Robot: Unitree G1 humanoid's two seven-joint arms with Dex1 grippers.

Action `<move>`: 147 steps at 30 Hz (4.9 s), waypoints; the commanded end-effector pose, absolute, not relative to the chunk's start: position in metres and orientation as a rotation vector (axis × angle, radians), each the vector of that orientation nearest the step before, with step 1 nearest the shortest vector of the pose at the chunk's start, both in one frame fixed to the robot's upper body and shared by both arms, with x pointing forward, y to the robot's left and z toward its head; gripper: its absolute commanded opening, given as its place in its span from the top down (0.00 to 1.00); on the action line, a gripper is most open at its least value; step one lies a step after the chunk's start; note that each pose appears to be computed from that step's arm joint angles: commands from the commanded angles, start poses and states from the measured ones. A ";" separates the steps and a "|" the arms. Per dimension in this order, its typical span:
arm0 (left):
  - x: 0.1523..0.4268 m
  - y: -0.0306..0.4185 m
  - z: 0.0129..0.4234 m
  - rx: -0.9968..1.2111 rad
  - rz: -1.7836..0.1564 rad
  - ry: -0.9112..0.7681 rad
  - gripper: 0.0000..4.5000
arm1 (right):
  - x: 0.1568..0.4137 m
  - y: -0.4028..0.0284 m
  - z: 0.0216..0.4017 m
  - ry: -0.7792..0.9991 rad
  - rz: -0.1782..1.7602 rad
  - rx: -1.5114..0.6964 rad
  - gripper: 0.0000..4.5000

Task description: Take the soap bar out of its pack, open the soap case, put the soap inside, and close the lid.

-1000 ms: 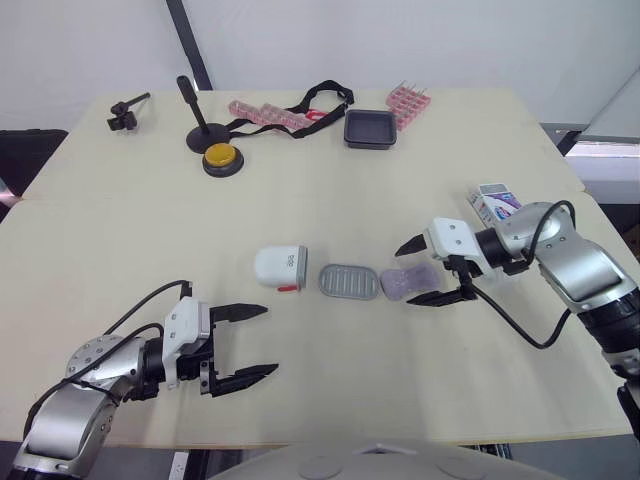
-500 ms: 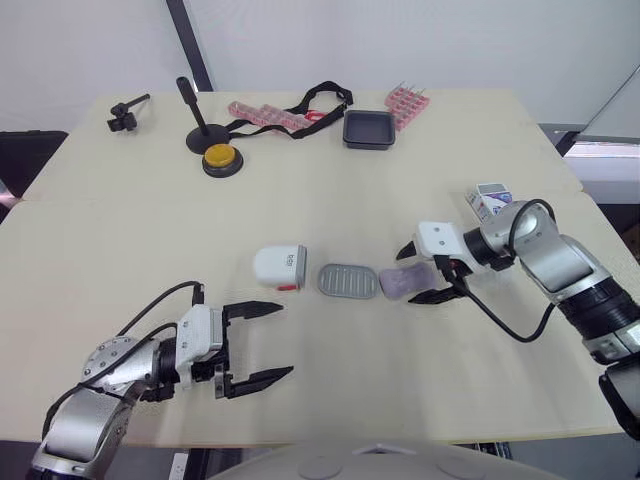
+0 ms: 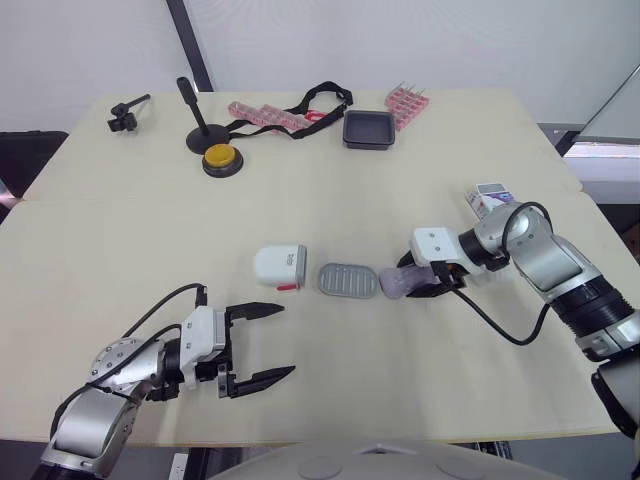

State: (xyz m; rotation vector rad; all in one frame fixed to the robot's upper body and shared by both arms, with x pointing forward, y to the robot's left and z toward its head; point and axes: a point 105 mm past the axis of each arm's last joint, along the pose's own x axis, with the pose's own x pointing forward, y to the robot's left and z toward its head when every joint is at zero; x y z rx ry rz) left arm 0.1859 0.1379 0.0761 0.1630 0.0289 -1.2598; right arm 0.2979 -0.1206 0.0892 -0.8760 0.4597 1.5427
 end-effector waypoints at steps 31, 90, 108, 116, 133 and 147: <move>0.204 0.146 0.091 0.131 -1.105 0.002 0.00 | 0.278 -0.010 0.137 0.397 1.415 -0.691 0.61; 0.277 0.175 0.106 0.412 -1.191 -0.018 0.00 | 0.230 -0.084 0.146 0.104 1.506 -0.380 0.01; 0.322 0.148 0.101 0.575 -1.497 0.139 0.00 | 0.218 -0.093 0.123 0.053 1.491 -0.382 0.01; 0.316 0.134 0.093 0.594 -1.576 0.140 0.00 | 0.222 -0.107 0.118 -0.014 1.342 -0.283 0.01; 0.317 0.133 0.091 0.636 -1.555 0.105 0.00 | 0.210 -0.141 0.099 -0.045 1.033 -0.071 0.01; 0.324 0.132 0.089 0.621 -1.494 0.102 0.00 | 0.208 -0.137 0.090 -0.025 1.072 -0.089 0.01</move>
